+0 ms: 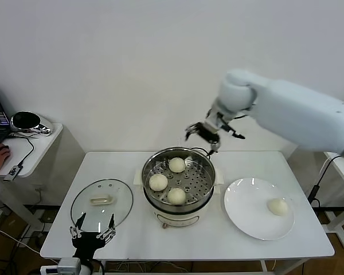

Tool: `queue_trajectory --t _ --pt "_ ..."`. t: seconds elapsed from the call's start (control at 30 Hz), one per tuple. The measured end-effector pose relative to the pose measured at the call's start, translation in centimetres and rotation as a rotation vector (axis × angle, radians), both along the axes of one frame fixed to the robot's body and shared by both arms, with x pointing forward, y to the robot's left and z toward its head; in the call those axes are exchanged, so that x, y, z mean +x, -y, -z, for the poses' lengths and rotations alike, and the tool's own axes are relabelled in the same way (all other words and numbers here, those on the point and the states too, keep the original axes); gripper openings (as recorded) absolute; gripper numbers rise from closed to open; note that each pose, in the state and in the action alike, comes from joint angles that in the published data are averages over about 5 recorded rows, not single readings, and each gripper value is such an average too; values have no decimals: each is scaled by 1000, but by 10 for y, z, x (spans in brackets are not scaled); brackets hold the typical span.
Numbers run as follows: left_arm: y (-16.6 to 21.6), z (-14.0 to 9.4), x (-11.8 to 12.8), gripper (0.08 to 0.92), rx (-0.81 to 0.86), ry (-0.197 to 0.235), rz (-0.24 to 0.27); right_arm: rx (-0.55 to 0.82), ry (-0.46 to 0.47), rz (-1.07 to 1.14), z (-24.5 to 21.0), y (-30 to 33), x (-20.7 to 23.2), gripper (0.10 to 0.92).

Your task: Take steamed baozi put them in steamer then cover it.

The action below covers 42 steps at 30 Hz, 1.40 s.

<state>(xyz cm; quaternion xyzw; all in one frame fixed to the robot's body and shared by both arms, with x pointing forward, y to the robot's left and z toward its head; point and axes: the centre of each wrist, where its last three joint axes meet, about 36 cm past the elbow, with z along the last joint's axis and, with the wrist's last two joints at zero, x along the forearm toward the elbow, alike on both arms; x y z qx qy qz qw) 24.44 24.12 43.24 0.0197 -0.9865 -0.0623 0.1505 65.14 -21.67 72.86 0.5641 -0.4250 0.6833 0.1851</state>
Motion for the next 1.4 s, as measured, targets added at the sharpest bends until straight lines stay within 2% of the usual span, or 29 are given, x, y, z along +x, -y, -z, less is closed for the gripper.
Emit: queue_trajectory --t 0.23,0.53,1.0,1.4 --pt "0 2 -3 823 0 -17 13 37 -46 284 42 82 -3 823" --pt "2 -2 -6 823 -16 -19 17 4 -92 479 113 151 -16 823" --pt "2 1 -10 823 -15 -39 9 -97 -163 593 181 194 -30 823" --pt "3 6 -10 823 -19 -52 13 -96 -214 655 224 209 -36 823"
